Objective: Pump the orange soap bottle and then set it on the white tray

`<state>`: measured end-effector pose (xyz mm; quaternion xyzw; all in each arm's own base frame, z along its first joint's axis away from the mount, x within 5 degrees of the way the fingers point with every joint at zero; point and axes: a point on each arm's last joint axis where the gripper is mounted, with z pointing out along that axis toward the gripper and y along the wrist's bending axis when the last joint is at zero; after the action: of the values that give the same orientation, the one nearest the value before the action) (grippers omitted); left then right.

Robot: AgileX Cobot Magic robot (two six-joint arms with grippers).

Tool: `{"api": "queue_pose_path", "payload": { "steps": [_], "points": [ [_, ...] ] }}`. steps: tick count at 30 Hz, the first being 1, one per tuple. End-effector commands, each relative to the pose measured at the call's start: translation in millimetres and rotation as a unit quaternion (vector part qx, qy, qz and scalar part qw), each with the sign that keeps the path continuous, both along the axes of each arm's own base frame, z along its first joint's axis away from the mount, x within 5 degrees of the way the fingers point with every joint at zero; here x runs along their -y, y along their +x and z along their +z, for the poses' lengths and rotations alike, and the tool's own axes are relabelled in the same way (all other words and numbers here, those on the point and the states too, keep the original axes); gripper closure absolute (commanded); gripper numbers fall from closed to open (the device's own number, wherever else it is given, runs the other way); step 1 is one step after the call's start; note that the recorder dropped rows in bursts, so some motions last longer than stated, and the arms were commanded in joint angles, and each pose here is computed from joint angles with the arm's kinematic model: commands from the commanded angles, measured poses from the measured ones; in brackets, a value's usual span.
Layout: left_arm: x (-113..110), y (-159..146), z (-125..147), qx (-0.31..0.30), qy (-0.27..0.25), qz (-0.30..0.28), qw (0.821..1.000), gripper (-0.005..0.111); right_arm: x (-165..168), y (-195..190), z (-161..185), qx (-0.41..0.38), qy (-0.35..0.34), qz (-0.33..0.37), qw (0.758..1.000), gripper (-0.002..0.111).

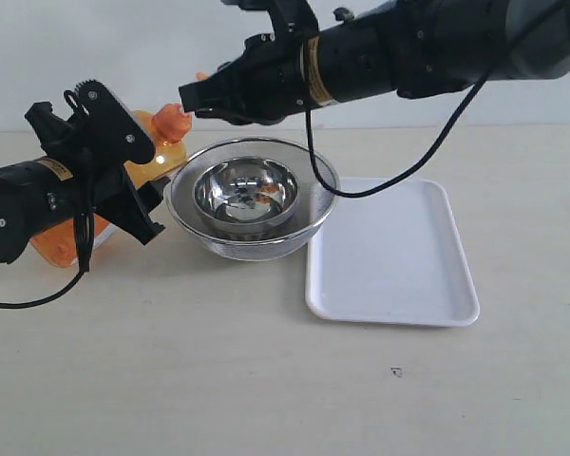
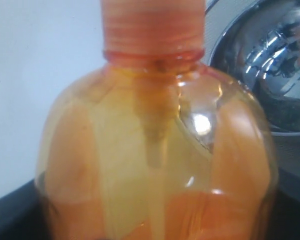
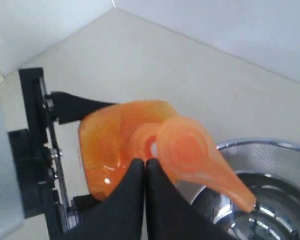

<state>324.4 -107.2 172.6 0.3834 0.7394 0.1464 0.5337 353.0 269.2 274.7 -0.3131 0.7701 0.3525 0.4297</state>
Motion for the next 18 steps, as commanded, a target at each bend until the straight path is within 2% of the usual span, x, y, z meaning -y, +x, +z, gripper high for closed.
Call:
{"api": "queue_pose_path", "payload": {
  "steps": [1,3,7,12,18],
  "points": [
    [2,3,14,0.046,0.004,-0.008,0.999,0.102,15,3,44,0.055,0.026,-0.04,0.997,0.108],
    [2,3,14,0.046,0.003,-0.007,0.999,0.102,20,9,49,0.054,0.033,-0.052,0.997,0.108],
    [2,3,14,0.047,0.003,-0.007,0.999,0.102,17,16,34,0.041,0.024,-0.055,0.997,0.108],
    [2,3,14,0.047,0.003,-0.007,0.999,0.102,9,19,10,0.01,0.015,-0.027,0.999,0.108],
    [2,3,15,0.049,0.003,-0.007,0.999,0.102,1,16,-1,-0.011,0.017,0.0,1.0,0.108]
  ]
}}
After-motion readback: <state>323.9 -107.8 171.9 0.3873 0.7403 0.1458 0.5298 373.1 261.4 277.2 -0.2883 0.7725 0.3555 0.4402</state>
